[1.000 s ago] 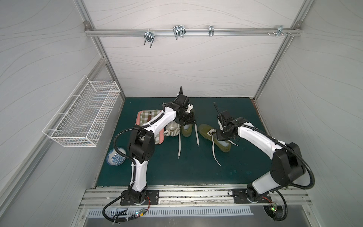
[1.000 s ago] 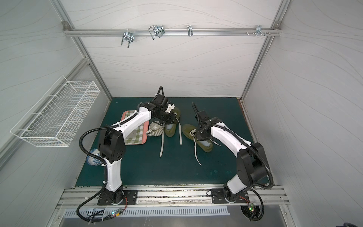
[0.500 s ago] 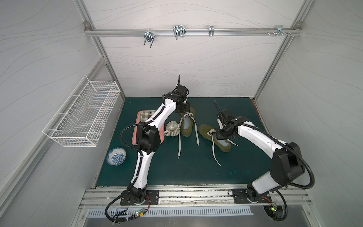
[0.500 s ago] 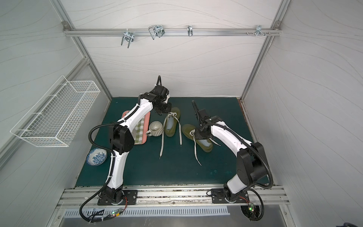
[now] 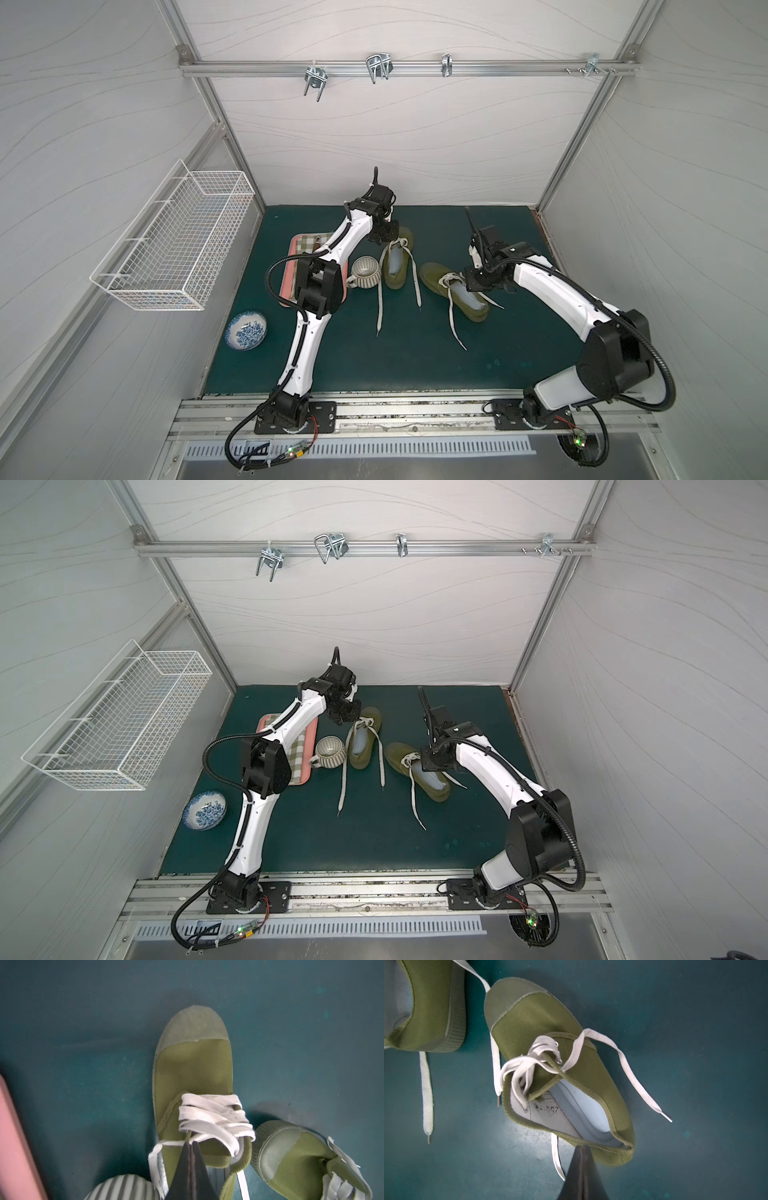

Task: Insert the insole into the shoe
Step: Adjust the shoe at the center of the board.

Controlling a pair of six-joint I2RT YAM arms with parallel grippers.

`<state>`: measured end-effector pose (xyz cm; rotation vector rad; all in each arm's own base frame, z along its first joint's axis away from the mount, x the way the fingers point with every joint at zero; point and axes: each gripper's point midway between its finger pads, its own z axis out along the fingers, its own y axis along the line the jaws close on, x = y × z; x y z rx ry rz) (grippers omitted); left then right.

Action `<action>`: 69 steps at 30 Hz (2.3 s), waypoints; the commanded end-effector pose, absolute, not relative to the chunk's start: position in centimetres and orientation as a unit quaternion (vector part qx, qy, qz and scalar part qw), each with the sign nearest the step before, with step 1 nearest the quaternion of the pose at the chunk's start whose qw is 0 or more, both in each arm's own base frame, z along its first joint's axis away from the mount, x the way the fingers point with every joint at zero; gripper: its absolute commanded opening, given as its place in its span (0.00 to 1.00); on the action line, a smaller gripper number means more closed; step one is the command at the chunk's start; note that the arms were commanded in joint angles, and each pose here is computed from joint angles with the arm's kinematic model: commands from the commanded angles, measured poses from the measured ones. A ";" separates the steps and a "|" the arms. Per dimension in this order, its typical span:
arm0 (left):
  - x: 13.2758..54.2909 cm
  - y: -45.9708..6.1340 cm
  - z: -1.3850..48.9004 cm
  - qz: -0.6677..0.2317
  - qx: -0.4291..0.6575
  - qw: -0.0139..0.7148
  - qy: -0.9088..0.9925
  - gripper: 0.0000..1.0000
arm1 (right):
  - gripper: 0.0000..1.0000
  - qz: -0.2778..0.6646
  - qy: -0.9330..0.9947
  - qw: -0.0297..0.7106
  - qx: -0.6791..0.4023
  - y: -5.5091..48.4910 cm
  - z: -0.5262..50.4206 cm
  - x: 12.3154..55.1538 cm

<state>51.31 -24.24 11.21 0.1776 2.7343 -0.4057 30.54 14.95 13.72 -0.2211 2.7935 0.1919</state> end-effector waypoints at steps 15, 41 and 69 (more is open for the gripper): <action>50.7 -26.7 10.8 -0.163 0.077 0.186 0.966 0.00 | 0.05 0.081 0.980 0.157 -0.087 15.2 14.3 29.8; 48.3 -27.0 7.6 -0.129 0.116 0.146 0.974 0.00 | 0.00 0.134 0.978 0.144 -0.068 19.0 12.3 30.7; 50.8 -27.7 12.2 -0.142 0.088 0.239 0.957 0.00 | 0.00 0.134 0.978 0.139 -0.075 18.9 12.6 30.5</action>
